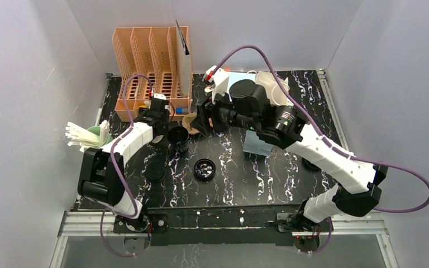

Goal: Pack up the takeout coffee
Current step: Pick up the coffee cup from the center of the board.

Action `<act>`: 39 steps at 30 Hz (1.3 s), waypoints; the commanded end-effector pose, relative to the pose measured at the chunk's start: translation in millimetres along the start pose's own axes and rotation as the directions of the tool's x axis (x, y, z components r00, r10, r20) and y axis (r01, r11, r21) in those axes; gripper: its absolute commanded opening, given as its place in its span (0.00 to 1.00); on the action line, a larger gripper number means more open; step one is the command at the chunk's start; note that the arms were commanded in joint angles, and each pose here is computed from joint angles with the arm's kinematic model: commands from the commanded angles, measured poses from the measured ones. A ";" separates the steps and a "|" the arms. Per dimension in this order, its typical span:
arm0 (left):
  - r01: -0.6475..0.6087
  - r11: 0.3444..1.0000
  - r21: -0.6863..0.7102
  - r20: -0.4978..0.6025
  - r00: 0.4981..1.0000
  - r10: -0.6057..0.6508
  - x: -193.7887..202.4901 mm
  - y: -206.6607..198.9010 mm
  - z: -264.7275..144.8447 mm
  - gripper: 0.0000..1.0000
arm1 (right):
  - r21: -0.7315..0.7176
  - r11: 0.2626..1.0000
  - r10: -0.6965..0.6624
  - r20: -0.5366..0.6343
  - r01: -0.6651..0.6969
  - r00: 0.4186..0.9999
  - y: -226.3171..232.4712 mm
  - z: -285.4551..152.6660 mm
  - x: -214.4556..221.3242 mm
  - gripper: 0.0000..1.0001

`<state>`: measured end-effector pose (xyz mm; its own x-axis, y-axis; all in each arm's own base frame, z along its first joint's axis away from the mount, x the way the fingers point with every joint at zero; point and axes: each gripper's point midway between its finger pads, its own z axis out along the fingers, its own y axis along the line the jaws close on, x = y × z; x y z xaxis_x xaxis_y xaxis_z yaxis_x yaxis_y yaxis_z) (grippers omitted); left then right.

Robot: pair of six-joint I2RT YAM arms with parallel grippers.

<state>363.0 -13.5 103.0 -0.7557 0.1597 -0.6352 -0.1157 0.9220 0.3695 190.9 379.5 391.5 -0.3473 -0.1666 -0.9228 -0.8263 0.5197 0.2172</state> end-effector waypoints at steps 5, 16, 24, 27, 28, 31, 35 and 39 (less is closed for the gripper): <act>-0.041 0.998 -0.047 -0.053 0.998 0.038 -5.3 9.9 11.5 0.59 | 0.012 1.000 -0.023 0.073 0.022 0.997 -2.0 -7.3 -14.6 0.64; 0.003 0.974 -0.227 -0.010 1.000 -0.005 -33.8 48.4 -6.7 0.03 | 0.039 0.999 -0.025 0.069 0.022 0.997 -8.6 -8.3 -7.4 0.64; 0.207 0.962 -0.179 0.174 0.969 -0.176 -78.2 73.8 -62.8 0.00 | 0.061 0.998 -0.024 0.041 0.021 0.999 -14.1 -6.3 4.3 0.64; 0.281 0.958 -0.055 0.217 0.940 -0.263 -97.2 73.6 -95.2 0.00 | 0.072 0.997 -0.018 0.005 0.017 1.000 -17.4 -4.6 18.2 0.64; 0.297 0.955 -0.006 0.224 0.931 -0.288 -102.9 72.5 -107.2 0.00 | 0.080 0.997 -0.011 -0.013 0.012 1.000 -19.6 -3.6 25.5 0.64; 0.339 0.928 0.153 0.239 0.899 -0.368 -117.5 68.1 -146.4 0.00 | 0.107 0.994 0.027 -0.074 -0.019 0.997 -26.7 -0.4 53.8 0.64; 0.355 0.853 0.383 0.229 0.858 -0.460 -129.8 55.5 -199.8 0.00 | 0.088 0.994 0.081 -0.158 -0.067 0.984 -26.5 7.5 100.5 0.62; 0.342 0.769 0.539 0.147 0.861 -0.486 -122.1 37.1 -234.2 0.00 | 0.015 0.996 0.087 -0.282 -0.086 0.955 -18.6 15.6 157.7 0.60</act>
<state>333.0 -45.0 355.8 -0.3798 -0.1905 -0.9053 -0.1461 0.9786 -0.1446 179.1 351.0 256.4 -0.5003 -0.3357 -0.7981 -0.7606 0.6108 0.2200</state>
